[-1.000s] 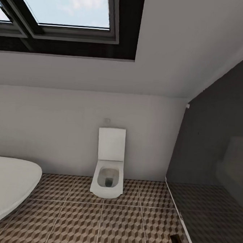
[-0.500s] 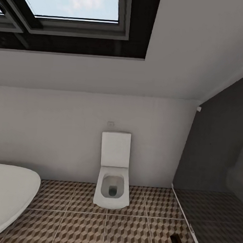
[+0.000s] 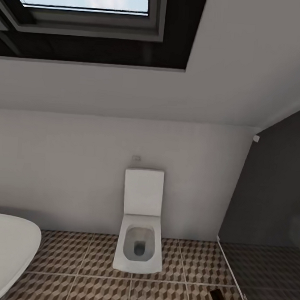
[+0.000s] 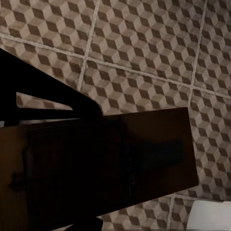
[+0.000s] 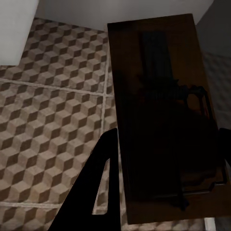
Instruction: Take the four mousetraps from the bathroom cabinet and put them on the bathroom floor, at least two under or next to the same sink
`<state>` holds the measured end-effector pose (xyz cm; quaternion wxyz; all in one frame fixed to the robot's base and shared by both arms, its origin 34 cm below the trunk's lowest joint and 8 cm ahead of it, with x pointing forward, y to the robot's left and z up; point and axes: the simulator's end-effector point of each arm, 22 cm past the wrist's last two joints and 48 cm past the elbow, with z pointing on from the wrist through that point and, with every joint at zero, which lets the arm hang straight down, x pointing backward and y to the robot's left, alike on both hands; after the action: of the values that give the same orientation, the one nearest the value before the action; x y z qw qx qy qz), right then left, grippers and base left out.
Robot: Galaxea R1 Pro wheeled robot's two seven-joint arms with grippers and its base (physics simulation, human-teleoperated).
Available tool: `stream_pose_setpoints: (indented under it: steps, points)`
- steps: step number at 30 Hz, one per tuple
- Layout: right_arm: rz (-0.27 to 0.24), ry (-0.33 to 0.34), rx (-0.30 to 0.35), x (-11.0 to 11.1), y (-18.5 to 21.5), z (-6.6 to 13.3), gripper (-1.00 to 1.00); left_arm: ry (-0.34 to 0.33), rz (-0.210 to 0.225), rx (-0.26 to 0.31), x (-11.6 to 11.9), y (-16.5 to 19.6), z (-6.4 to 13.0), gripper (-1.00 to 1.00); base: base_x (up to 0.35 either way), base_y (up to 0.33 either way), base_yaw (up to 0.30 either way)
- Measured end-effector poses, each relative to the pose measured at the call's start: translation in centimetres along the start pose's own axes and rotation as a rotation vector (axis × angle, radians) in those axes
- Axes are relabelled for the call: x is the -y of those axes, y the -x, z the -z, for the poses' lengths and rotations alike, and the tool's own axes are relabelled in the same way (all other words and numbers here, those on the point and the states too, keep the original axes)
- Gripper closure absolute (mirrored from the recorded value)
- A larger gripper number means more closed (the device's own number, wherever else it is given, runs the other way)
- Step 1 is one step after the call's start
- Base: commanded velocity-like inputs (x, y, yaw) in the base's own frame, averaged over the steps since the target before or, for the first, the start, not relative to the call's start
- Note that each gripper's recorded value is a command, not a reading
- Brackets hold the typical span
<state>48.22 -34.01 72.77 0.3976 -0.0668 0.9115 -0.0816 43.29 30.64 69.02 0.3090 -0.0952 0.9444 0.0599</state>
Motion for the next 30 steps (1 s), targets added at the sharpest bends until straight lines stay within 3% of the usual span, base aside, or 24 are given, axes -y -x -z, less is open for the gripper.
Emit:
stream_pose_setpoints:
  steps: [17, 30]
  points:
    - [0.000, 0.000, 0.000, 0.00, -0.01, -0.01, 1.00, 0.007, 0.006, 0.001, -0.40, 0.07, -0.04, 1.00, 0.311, 0.085, 0.000]
    - [0.000, 0.000, -0.001, -0.01, -0.01, -0.04, 1.00, 0.005, 0.007, 0.003, -0.18, 0.08, -0.05, 1.00, 0.010, 0.003, 0.000]
